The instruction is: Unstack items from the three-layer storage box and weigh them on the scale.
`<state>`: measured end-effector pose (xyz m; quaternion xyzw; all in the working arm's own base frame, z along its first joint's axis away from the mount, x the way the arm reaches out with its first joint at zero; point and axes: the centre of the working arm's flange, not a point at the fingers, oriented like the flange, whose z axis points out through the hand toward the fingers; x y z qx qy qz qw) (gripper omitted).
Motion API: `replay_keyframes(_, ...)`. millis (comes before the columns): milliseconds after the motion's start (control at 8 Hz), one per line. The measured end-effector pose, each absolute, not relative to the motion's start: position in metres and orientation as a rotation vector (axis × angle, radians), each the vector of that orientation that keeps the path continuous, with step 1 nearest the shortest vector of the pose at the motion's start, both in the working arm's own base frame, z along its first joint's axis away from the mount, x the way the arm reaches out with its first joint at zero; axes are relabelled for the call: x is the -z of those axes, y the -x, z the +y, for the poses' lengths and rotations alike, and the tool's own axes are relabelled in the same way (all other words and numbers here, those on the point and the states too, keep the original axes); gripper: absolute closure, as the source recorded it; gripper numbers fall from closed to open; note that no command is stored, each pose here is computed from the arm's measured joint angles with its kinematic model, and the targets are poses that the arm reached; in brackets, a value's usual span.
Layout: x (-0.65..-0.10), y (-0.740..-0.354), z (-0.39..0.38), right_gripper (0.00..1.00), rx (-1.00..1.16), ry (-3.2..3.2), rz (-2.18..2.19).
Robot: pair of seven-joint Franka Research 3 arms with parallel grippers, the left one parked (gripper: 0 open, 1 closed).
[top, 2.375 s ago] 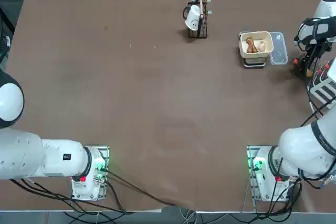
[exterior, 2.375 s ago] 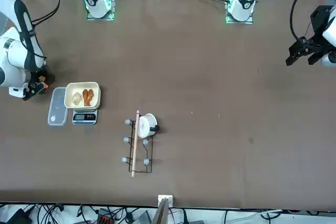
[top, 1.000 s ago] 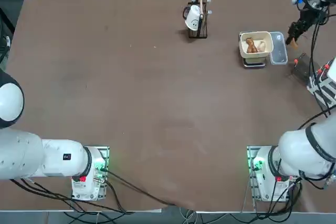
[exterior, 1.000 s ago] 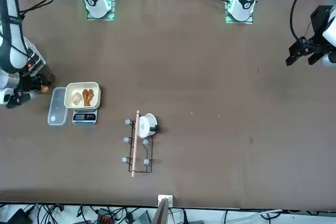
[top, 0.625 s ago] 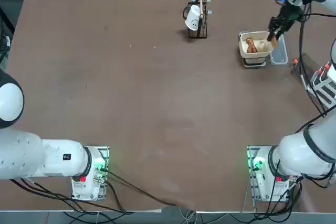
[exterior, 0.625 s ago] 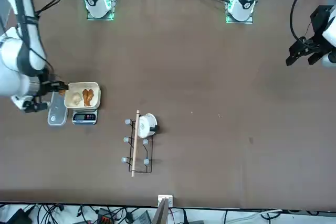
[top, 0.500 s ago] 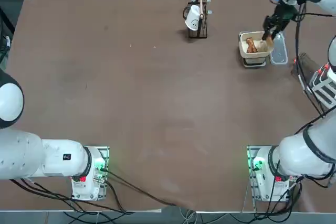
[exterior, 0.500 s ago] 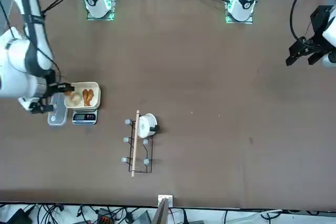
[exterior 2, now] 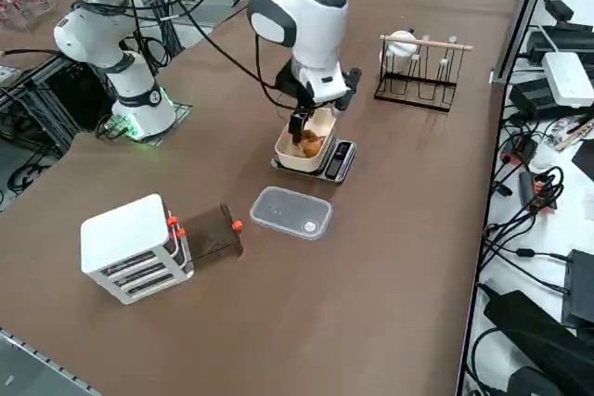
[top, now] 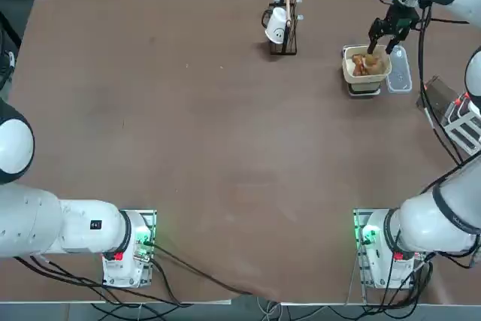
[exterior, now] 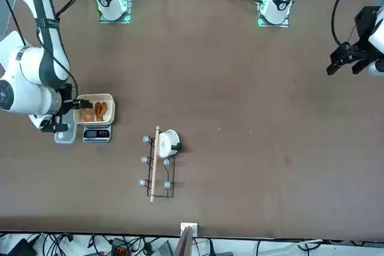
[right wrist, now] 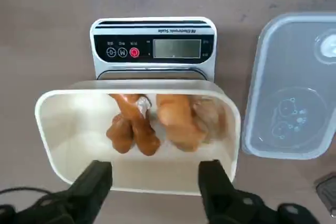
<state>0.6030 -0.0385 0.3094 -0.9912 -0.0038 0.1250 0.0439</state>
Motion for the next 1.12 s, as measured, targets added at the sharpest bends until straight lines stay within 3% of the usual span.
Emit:
replay_keyframes(250, -0.315, -0.6, -0.075, 0.02, -0.392, 3.106, -0.027)
replay_keyframes(500, -0.317, -0.592, -0.121, 0.18, -0.45, 3.198, -0.22)
replay_keyframes(875, -0.296, -0.588, -0.146, 0.84, -0.514, 3.124, -0.65)
replay_keyframes(1000, -0.281, -0.584, -0.156, 0.98, -0.541, 3.058, -0.798)
replay_keyframes(1125, -0.268, -0.58, -0.166, 0.98, -0.537, 3.01, -0.911)
